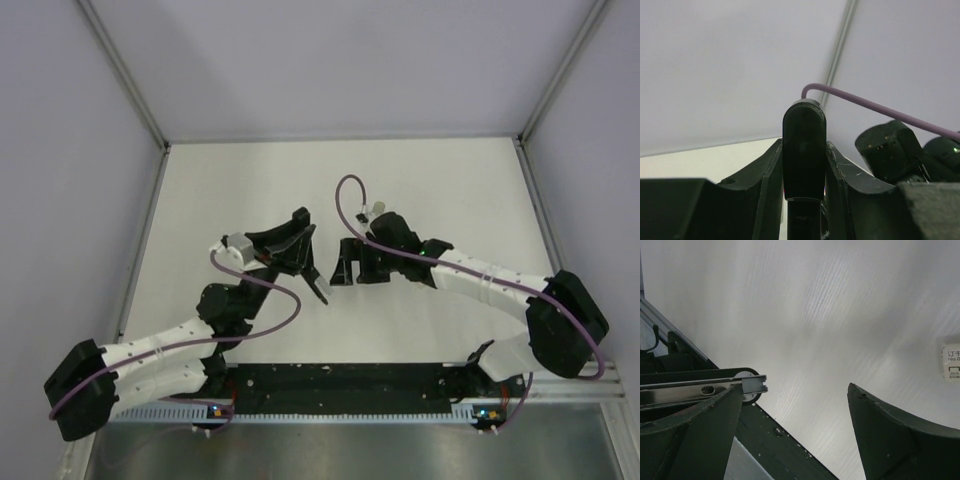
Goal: Unload the staples from the stapler
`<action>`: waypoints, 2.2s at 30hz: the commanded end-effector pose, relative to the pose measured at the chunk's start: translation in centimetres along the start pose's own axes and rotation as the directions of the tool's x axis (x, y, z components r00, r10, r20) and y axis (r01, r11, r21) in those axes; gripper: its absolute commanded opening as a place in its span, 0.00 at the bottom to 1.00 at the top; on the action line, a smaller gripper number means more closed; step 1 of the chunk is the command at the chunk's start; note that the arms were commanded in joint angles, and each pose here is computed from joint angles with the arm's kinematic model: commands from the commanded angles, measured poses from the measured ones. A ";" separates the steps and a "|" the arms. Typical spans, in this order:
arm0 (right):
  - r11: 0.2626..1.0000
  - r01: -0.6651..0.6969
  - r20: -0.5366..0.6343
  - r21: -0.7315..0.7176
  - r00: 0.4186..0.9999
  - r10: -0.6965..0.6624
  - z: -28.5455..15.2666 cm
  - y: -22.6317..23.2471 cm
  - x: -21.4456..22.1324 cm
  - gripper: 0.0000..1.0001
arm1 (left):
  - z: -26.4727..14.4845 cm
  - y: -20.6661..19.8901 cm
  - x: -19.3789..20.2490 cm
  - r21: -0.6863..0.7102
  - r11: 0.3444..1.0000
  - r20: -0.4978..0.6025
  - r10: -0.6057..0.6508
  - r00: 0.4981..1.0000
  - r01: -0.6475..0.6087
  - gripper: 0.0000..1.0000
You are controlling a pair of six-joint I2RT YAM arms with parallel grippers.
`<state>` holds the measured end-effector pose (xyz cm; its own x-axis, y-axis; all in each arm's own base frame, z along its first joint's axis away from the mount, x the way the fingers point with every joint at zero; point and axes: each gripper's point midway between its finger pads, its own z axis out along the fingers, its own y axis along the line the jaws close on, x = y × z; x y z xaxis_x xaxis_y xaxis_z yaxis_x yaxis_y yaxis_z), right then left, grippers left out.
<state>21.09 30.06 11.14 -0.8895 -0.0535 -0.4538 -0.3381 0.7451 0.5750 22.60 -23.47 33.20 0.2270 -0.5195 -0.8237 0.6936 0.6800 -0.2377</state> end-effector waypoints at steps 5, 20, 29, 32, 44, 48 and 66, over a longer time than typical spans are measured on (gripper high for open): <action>0.999 0.032 -0.042 -0.028 0.999 -0.033 2.2 2.3 1.3 0.86 | 1.6 2.6 -4.2 -0.178 0.982 0.171 -0.031 0.985 0.062 0.00; 0.990 0.118 0.037 0.076 0.992 -0.121 1.3 1.9 -1.9 0.86 | 0.1 3.9 -1.7 -0.247 0.969 -0.006 0.003 1.000 -0.004 0.00; 0.974 0.178 0.144 0.144 0.970 -0.198 -1.3 3.2 -6.0 0.87 | -0.8 4.0 -2.5 -0.249 0.968 -0.021 0.008 1.000 -0.013 0.00; 0.975 0.174 0.171 0.140 0.965 -0.197 -1.3 4.0 -7.5 0.87 | -0.8 3.9 -2.6 -0.243 0.970 -0.023 0.007 1.000 -0.012 0.00; 0.987 0.151 0.139 0.056 0.978 -0.158 2.0 6.0 -8.3 0.67 | 1.5 3.6 -3.0 -0.260 0.965 -0.036 0.009 0.999 -0.018 0.00; 0.989 0.149 0.127 0.005 0.981 -0.148 2.6 7.0 -7.8 0.52 | 2.2 3.7 -2.7 -0.269 0.962 -0.045 0.024 0.999 -0.035 0.00; 0.985 0.105 0.114 -0.141 0.990 -0.089 2.3 9.7 -7.0 0.05 | 3.2 4.4 -1.7 -0.303 0.947 -0.090 0.080 0.993 -0.104 0.00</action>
<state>25.65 37.23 15.89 -0.8158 -0.0761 -0.5733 -0.4404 0.7243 0.5305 27.44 -21.71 29.27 0.1069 -0.3094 -0.9449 0.4111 0.8791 -0.2413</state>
